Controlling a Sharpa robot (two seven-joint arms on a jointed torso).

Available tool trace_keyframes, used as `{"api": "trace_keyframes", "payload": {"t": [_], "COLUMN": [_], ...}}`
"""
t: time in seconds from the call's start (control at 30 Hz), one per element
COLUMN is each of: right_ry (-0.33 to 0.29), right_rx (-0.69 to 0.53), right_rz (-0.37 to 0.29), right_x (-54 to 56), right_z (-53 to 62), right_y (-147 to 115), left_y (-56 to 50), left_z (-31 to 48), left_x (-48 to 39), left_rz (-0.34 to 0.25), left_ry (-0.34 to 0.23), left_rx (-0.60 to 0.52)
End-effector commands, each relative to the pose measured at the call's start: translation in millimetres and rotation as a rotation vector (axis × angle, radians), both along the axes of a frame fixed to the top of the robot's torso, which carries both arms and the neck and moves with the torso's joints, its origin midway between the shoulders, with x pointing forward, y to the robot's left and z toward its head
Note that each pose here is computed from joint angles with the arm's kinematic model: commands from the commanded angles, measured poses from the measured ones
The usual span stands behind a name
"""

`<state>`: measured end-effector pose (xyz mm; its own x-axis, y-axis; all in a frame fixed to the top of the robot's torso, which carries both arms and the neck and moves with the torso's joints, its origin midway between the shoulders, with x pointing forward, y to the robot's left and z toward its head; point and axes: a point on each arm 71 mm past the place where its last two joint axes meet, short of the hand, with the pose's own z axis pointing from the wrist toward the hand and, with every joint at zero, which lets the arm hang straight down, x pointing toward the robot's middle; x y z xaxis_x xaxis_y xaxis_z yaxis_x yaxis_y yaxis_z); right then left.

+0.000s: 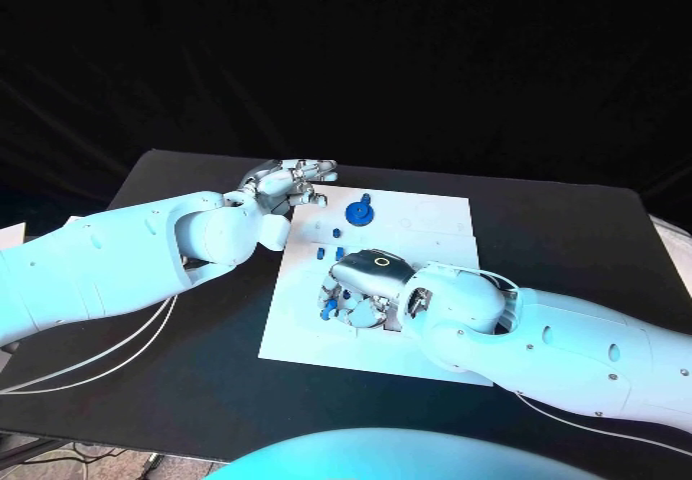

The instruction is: Assemble the parts on the task board

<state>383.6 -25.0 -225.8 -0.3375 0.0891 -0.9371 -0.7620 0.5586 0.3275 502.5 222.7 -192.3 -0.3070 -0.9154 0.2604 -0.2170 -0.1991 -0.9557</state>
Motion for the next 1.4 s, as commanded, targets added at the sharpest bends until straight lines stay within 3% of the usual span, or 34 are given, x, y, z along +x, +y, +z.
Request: {"api": "trace_keyframes", "payload": {"t": [0.03,0.6,1.4], "right_ry": [0.012,-0.05,-0.081], "right_rx": [-0.019,-0.064,-0.089], "right_rz": [0.014,-0.023,-0.017], "right_x": [-1.2,-1.5,-8.6], "right_z": [-3.6,-7.4,-2.9], "right_y": [1.5,4.4,3.3], "left_y": [-3.0,-2.9,-1.7], "left_z": [1.1,0.9,0.8], "left_x": [-0.6,-0.5,-0.3], "left_rz": [-0.021,-0.022,-0.021], "left_ry": [-0.008,-0.007,-0.008], "left_rx": [-0.008,-0.007,-0.002]}}
